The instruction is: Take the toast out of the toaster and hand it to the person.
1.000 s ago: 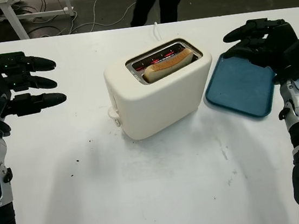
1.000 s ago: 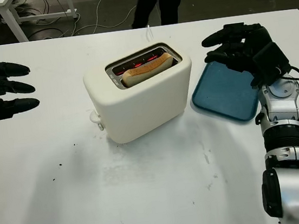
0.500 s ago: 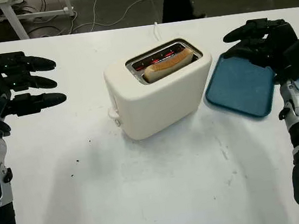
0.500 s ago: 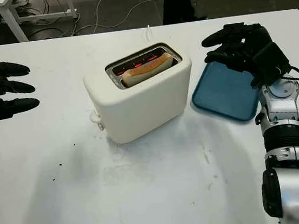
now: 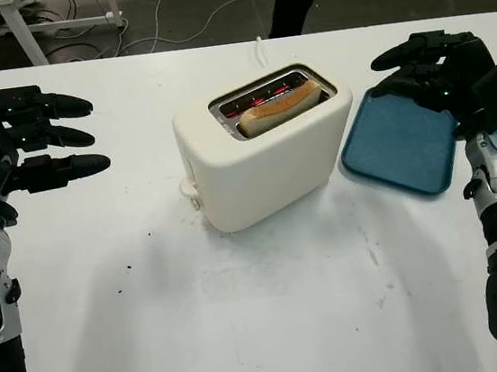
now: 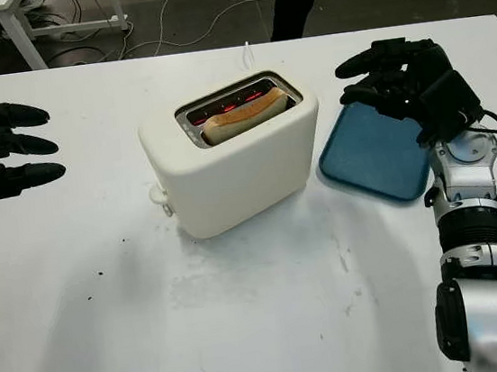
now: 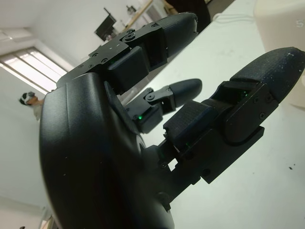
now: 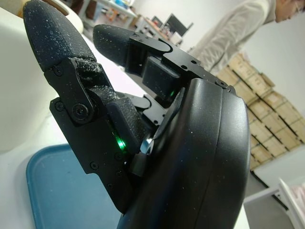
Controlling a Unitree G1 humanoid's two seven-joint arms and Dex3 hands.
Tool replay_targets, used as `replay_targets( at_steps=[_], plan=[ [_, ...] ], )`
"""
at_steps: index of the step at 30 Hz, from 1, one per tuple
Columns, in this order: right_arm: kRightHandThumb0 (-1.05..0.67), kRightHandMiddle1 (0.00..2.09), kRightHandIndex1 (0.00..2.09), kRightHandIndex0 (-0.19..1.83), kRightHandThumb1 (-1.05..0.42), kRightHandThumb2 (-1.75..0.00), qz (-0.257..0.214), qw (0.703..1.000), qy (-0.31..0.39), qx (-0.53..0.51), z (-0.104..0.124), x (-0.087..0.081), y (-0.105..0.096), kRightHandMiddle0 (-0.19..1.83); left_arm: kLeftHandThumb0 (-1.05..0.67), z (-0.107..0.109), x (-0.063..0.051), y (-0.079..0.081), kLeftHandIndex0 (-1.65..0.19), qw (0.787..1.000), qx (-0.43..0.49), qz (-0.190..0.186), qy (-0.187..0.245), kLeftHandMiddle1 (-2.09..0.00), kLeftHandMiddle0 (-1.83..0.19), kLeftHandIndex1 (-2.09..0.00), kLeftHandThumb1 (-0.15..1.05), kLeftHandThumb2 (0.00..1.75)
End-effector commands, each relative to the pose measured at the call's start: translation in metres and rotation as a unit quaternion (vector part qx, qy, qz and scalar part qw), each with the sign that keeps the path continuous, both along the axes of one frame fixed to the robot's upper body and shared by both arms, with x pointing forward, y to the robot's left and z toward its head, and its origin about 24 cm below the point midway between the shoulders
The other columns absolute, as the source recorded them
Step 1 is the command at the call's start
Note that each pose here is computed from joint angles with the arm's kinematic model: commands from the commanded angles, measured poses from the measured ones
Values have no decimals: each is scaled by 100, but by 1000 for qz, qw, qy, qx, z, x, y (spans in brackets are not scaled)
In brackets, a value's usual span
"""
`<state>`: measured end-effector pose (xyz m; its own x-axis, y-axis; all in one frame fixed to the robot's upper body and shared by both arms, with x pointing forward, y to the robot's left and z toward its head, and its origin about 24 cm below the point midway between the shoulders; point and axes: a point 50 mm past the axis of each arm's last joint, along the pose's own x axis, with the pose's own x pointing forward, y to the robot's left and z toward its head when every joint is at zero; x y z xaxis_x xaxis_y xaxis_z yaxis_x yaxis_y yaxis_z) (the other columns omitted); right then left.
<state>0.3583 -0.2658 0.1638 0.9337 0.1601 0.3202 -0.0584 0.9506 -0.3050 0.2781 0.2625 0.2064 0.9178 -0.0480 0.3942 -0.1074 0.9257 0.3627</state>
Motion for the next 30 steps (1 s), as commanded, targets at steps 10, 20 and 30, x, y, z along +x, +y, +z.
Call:
replay_targets(
  at_steps=[10, 20, 30],
  plan=[
    [-105, 42, 70, 110, -79, 0, -1, 1000, -5, 5, 2, 0, 0, 117, -100, 1, -2, 1, -113, 1000, 4, 3, -5, -47, -118, -36, 35, 0],
    [-105, 42, 70, 110, -79, 0, -1, 1000, -6, 6, 2, 0, 0, 117, -101, 1, -2, 1, -113, 1000, 3, 5, -4, -47, -118, -36, 34, 0],
    [-105, 41, 69, 110, -78, 0, 3, 1000, -1, 10, 2, 0, 0, 117, -102, 1, -2, 2, -113, 1000, 5, 4, -6, -48, -118, -36, 35, 1]
  ],
)
